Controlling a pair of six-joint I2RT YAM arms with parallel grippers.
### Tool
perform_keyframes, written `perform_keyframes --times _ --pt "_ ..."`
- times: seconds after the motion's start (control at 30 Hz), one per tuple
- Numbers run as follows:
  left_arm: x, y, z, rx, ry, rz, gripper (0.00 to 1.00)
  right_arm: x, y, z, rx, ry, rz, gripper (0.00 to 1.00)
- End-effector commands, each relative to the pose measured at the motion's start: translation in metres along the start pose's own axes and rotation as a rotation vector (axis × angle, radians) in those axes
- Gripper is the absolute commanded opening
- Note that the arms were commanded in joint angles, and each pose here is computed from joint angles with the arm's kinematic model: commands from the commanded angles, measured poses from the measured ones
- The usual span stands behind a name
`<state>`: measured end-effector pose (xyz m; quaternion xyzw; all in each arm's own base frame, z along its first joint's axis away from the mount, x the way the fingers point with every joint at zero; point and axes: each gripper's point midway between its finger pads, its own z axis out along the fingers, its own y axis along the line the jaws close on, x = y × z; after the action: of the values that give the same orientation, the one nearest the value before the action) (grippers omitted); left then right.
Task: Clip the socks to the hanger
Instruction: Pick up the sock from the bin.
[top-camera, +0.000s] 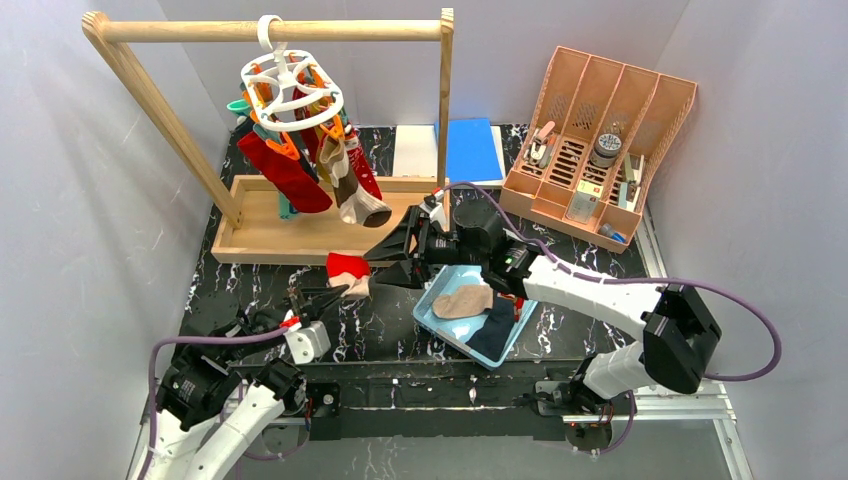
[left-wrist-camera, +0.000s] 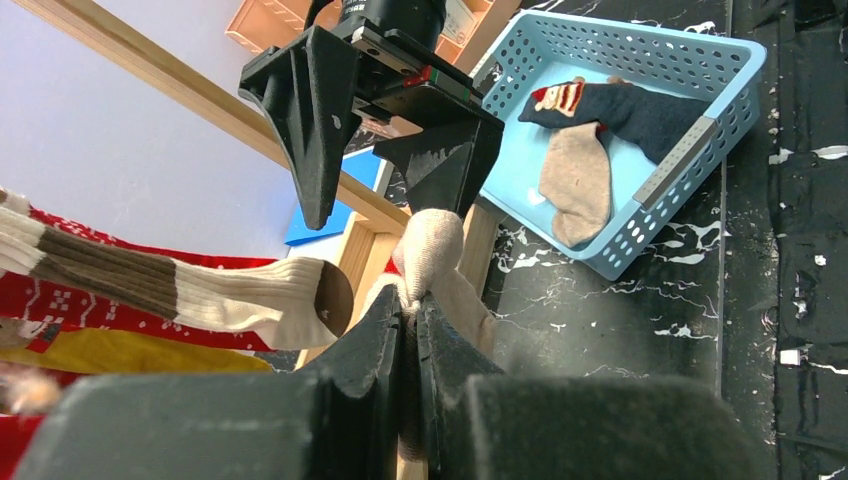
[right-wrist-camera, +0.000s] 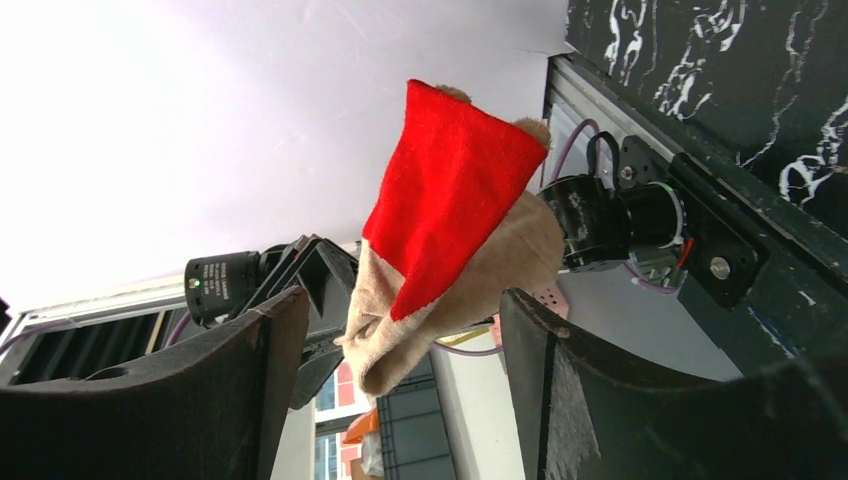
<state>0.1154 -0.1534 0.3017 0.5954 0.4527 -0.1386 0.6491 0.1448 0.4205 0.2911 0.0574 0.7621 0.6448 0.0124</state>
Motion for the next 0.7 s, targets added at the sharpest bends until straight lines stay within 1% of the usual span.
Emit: perform_keyframes --times 0.0,0.23,0.33,0.43,0.53,0.6,0.67 --pt "-0.015 0.009 -0.001 -0.010 -0.038 0.020 0.00 0.008 0.031 0.001 -0.103 0.040 -0.018 0.77" --pt "-0.022 0.014 -0.001 -0.028 -0.057 0.020 0.00 0.014 0.039 0.014 -0.121 0.088 -0.022 0.76" --pt "-0.023 0.014 -0.001 -0.026 -0.062 0.016 0.00 0.012 0.041 0.016 -0.126 0.077 -0.024 0.72" --pt "-0.024 0.012 -0.001 -0.020 -0.068 0.008 0.00 0.009 0.042 0.019 -0.134 0.064 -0.029 0.62" --pt "-0.023 0.009 0.000 -0.010 -0.073 -0.007 0.00 0.002 0.042 0.020 -0.129 0.021 -0.056 0.53" --pt "-0.023 0.007 0.000 -0.006 -0.076 -0.016 0.00 -0.001 0.045 0.020 -0.137 0.001 -0.082 0.45" --pt "-0.022 0.006 0.000 -0.003 -0.076 -0.027 0.00 -0.001 0.051 0.020 -0.154 0.004 -0.113 0.33"
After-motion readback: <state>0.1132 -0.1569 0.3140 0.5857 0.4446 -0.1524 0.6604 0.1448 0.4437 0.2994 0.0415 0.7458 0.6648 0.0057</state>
